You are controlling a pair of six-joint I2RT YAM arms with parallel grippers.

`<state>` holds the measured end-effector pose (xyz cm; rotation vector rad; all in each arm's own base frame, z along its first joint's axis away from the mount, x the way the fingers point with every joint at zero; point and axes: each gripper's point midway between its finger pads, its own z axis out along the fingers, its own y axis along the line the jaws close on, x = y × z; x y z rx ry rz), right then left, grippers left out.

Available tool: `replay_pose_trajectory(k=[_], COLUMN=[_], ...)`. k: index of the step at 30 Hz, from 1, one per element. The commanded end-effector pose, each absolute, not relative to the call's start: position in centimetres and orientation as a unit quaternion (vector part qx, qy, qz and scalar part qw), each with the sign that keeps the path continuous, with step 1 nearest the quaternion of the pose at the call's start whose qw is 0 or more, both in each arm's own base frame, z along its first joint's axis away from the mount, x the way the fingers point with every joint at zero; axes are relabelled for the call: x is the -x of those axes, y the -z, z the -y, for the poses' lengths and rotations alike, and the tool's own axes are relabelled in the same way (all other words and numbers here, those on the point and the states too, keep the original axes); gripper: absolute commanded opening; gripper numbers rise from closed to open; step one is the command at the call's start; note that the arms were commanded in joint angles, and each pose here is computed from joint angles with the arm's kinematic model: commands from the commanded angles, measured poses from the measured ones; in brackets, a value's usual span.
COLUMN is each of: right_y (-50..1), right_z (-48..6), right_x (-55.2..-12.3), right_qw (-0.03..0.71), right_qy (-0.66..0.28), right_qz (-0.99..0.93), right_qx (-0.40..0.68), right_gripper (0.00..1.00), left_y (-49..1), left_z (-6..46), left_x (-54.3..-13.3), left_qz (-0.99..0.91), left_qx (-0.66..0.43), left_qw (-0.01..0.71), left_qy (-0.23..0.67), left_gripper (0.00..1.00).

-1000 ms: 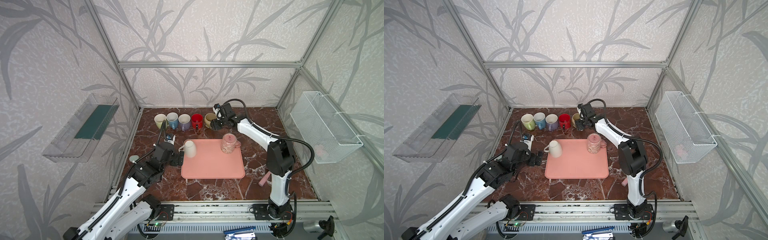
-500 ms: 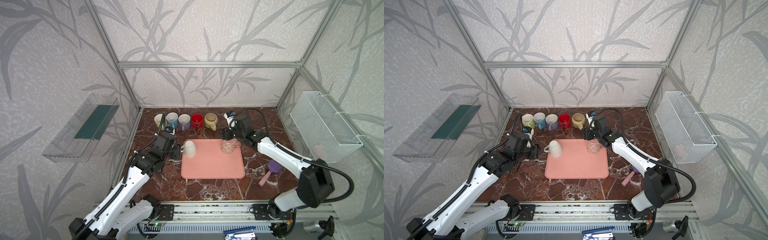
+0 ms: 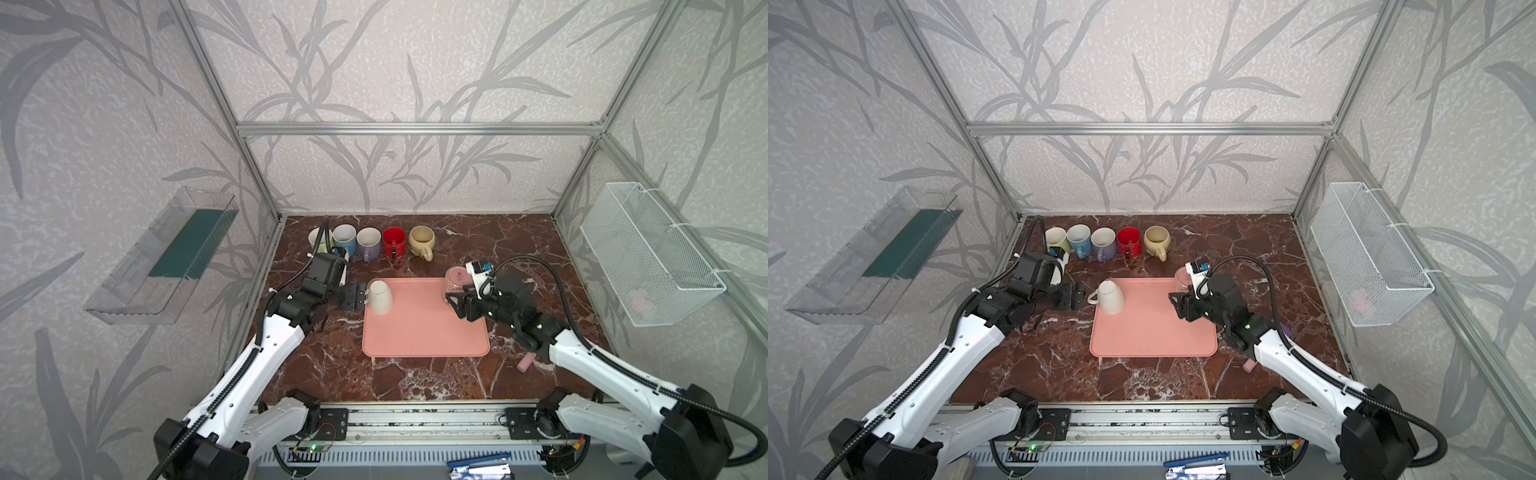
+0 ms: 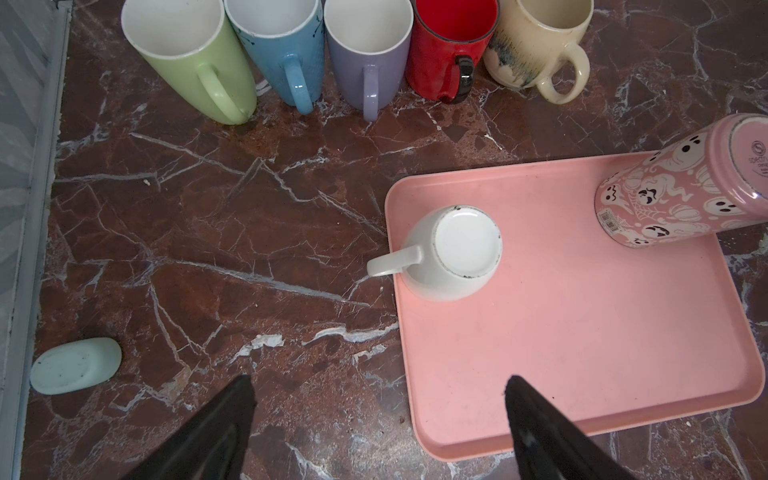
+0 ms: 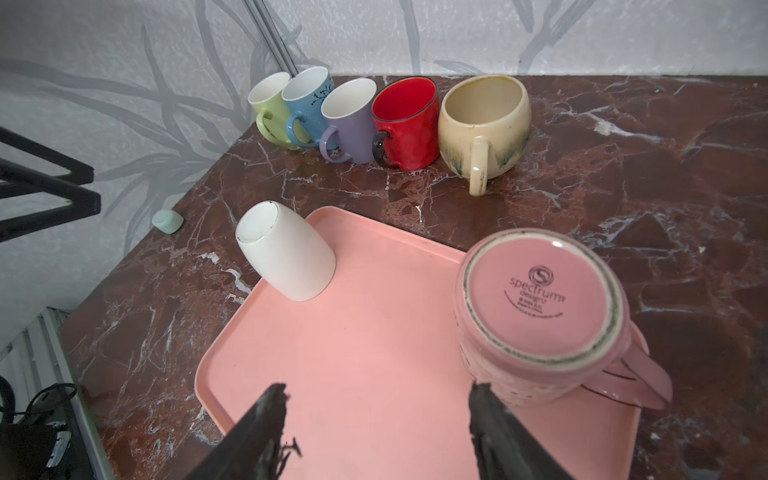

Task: Turn the mug right side up
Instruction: Rotate the mug on the tray.

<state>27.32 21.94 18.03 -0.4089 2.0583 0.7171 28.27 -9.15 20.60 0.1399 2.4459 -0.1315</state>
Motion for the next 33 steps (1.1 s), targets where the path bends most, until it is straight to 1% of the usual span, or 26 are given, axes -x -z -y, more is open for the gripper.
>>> replay_pose_trajectory(k=[1, 8, 13, 18, 23, 33], right_y=[-20.0, -20.1, -20.1, -20.3, -20.4, -20.2], right_z=[-22.3, -21.9, -22.1, -22.0, -22.0, -21.9], right_x=[-26.5, -25.6, -25.4, -25.3, -25.2, -25.3], right_qw=[0.482, 0.492, 0.492, 0.495, 0.496, 0.495], right_qy=[-0.334, -0.349, -0.364, -0.369, -0.372, -0.37], right_qz=[-0.794, -0.782, -0.776, -0.772, -0.771, -0.773], right_qx=[0.161, 0.158, 0.155, 0.148, 0.145, 0.143], right_gripper=[0.69, 0.7, 0.7, 0.7, 0.7, 0.7], left_y=[-21.2, -19.4, -18.0, -16.3, -15.0, -13.0], left_z=[9.6, 11.5, 12.1, 12.9, 14.4, 17.0], left_x=[-29.8, -32.1, -33.4, -34.4, -35.2, -35.7], left_qz=[-0.932, -0.934, -0.936, -0.94, -0.94, -0.937], left_qx=[-0.088, -0.132, -0.156, -0.151, -0.154, -0.156], left_qw=[0.35, 0.328, 0.311, 0.299, 0.291, 0.278], left_qy=[0.041, 0.056, 0.048, 0.061, 0.093, 0.142], left_gripper=[0.94, 0.94, 0.94, 0.93, 0.92, 0.91])
